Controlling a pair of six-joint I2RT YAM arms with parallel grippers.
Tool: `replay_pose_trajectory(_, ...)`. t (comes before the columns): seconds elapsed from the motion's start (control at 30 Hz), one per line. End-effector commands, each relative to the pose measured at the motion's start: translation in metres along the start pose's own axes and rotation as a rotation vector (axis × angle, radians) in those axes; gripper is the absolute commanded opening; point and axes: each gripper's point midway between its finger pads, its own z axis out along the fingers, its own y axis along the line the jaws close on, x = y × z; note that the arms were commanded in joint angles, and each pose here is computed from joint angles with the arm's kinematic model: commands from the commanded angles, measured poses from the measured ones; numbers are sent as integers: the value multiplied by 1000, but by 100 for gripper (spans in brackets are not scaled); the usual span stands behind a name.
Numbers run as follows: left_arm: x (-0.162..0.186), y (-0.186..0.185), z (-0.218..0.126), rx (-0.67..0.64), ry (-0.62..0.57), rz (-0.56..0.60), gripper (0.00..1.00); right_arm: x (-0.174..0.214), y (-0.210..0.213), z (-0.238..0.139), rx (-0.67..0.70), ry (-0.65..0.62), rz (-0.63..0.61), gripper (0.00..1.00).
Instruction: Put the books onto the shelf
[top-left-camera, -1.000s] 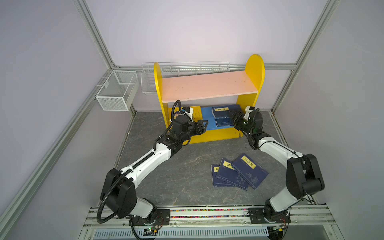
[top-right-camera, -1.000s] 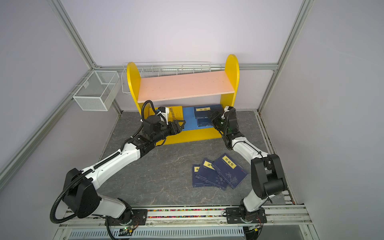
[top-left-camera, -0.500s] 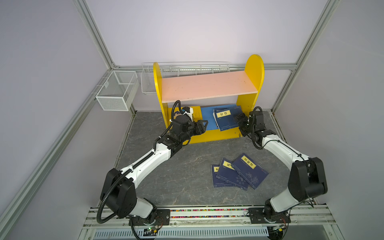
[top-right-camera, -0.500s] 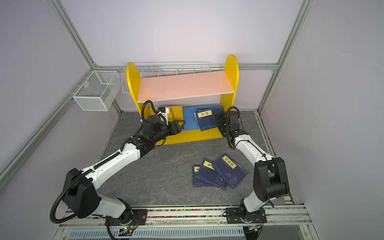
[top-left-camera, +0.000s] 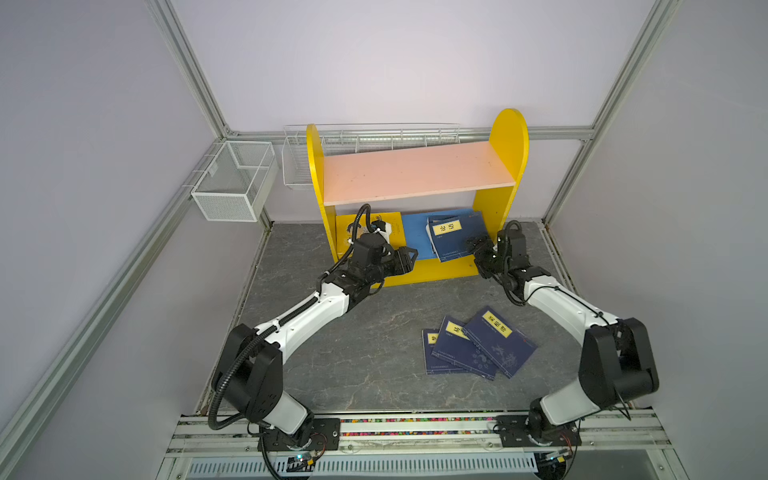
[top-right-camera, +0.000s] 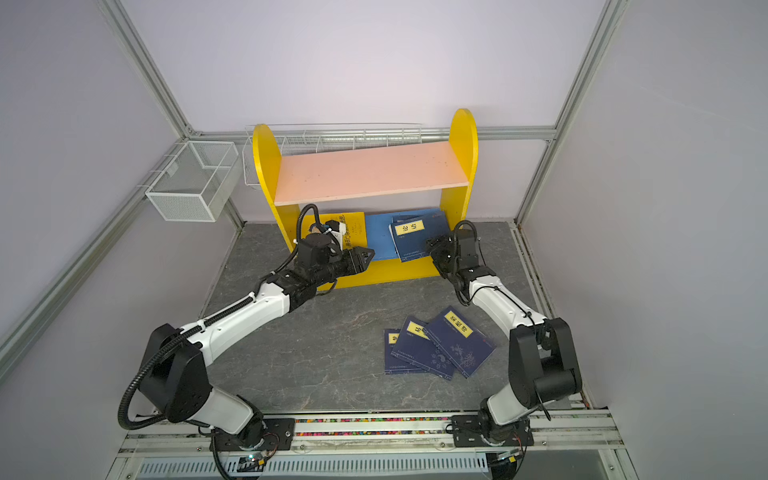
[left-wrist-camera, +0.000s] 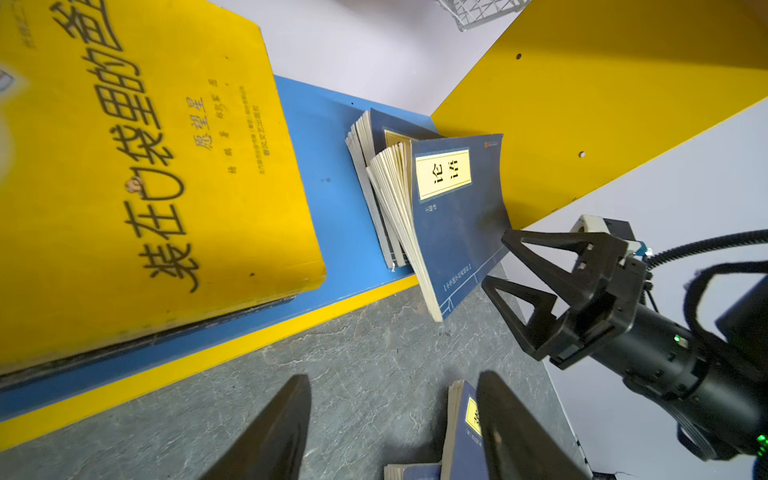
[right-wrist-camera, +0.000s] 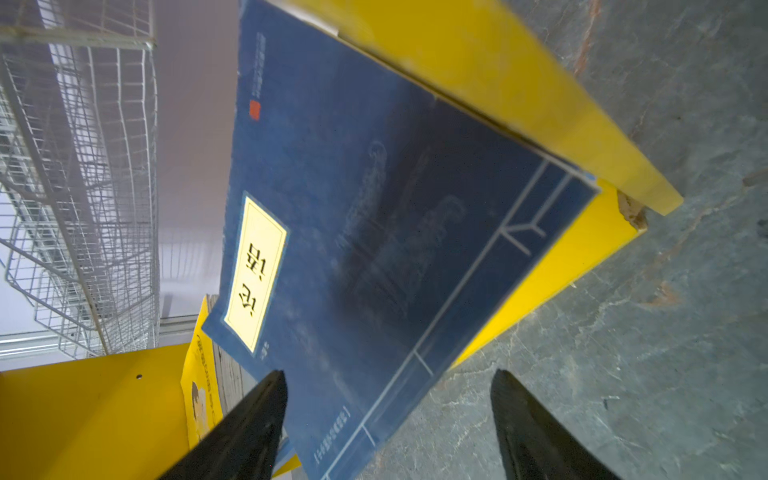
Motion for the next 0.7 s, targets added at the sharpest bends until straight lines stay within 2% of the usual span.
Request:
replay_pose_trajectory(0.0, -7, -10, -1, 24, -9, 20, 64, 4, 1, -26, 26, -20, -64, 80)
replay_pose_trajectory(0.1, -6, -9, -1, 21, -8, 21, 64, 12, -8, -37, 65, 0, -142, 77)
replay_pose_trajectory(0.17, -6, -9, -1, 20, -8, 21, 64, 21, -9, -41, 68, 38, -209, 70)
replay_pose_trajectory(0.2, -6, -9, -1, 19, -7, 19, 64, 24, -14, -43, 96, 55, -232, 63)
replay_pose_trajectory(0.27, -7, -9, -1, 18, -9, 19, 64, 33, -18, -44, 127, 102, -307, 40)
replay_pose_trajectory(0.33, -7, -9, -1, 15, -10, 19, 64, 45, -27, -42, 181, 167, -363, 27)
replay_pose_trajectory(0.43, -6, -7, 2, 11, -7, 11, 64, 62, -28, -32, 172, 224, -394, 22)
replay_pose_trajectory(0.67, -6, -5, -1, -1, -16, 0, 64, 76, -19, -6, 182, 224, -438, 19)
